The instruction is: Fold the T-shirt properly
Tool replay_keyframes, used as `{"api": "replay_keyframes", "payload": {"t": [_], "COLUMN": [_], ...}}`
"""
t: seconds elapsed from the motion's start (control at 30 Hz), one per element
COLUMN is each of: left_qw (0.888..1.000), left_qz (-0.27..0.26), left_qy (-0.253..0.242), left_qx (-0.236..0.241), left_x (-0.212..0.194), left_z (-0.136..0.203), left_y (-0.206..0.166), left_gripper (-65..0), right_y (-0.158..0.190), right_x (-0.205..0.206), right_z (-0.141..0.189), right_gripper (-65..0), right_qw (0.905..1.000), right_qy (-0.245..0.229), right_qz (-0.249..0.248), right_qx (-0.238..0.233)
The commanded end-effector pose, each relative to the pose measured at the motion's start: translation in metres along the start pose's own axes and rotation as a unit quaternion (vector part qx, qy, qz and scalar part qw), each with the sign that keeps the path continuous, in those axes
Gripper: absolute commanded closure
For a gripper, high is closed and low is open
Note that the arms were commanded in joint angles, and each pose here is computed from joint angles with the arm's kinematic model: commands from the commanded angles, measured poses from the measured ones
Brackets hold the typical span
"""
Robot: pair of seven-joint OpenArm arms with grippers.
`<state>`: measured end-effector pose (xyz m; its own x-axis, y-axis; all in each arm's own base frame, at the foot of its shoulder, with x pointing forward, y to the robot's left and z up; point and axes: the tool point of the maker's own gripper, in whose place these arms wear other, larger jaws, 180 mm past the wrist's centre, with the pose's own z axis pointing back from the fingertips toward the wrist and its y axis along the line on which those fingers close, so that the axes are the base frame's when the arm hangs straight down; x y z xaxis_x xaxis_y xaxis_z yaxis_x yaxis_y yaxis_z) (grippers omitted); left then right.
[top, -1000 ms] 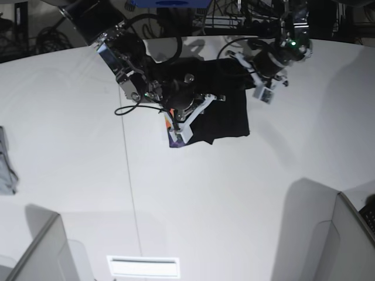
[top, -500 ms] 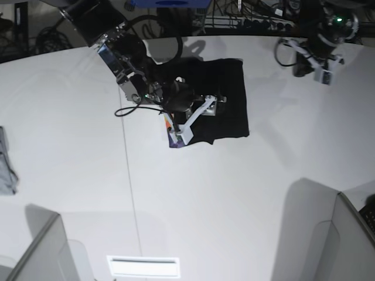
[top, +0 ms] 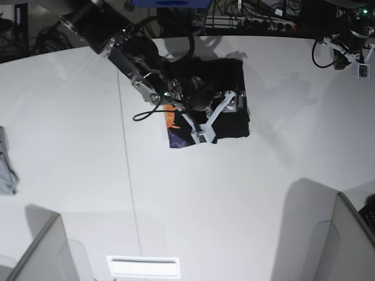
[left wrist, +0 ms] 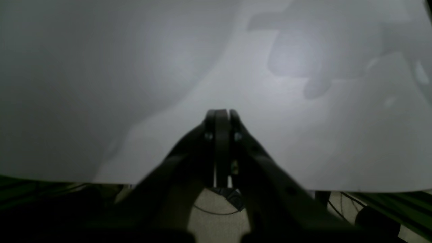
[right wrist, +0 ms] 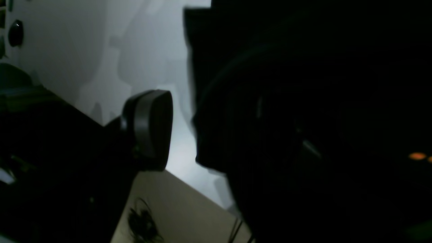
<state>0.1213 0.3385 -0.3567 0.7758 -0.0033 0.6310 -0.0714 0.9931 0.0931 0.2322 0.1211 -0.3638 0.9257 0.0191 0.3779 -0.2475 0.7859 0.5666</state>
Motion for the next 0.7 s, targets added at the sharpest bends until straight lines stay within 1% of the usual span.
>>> {"api": "replay_keyframes", "payload": {"t": [0.0,0.27,0.47,0.67], "left_qw": [1.000,1.000,1.000,1.000], "left_qz": [-0.009,-0.010,-0.010,-0.009], "left_qy": [-0.014,-0.016,-0.015,-0.015], "left_qx": [0.000,0.000,0.000,0.000], "left_x": [0.008,0.010,0.009,0.008], "left_z": [0.003,0.003,0.004,0.003], "left_y": [0.002,0.003,0.003,0.002], "left_gripper": [0.0,0.0,0.0,0.0], "right_y": [0.011,0.024,0.037,0.038], "right_x": [0.012,0.018,0.021,0.021], "right_z": [0.004,0.003,0.004,0.004], "right_gripper": [-40.4,-40.4,-40.4,-40.4], "right_qw": [0.9997,0.9993,0.9990,0.9989], "right_qy": [-0.018,-0.023,-0.011,-0.009], "right_qz": [0.009,0.014,0.021,0.023], "right_qx": [0.013,0.025,0.037,0.039]}}
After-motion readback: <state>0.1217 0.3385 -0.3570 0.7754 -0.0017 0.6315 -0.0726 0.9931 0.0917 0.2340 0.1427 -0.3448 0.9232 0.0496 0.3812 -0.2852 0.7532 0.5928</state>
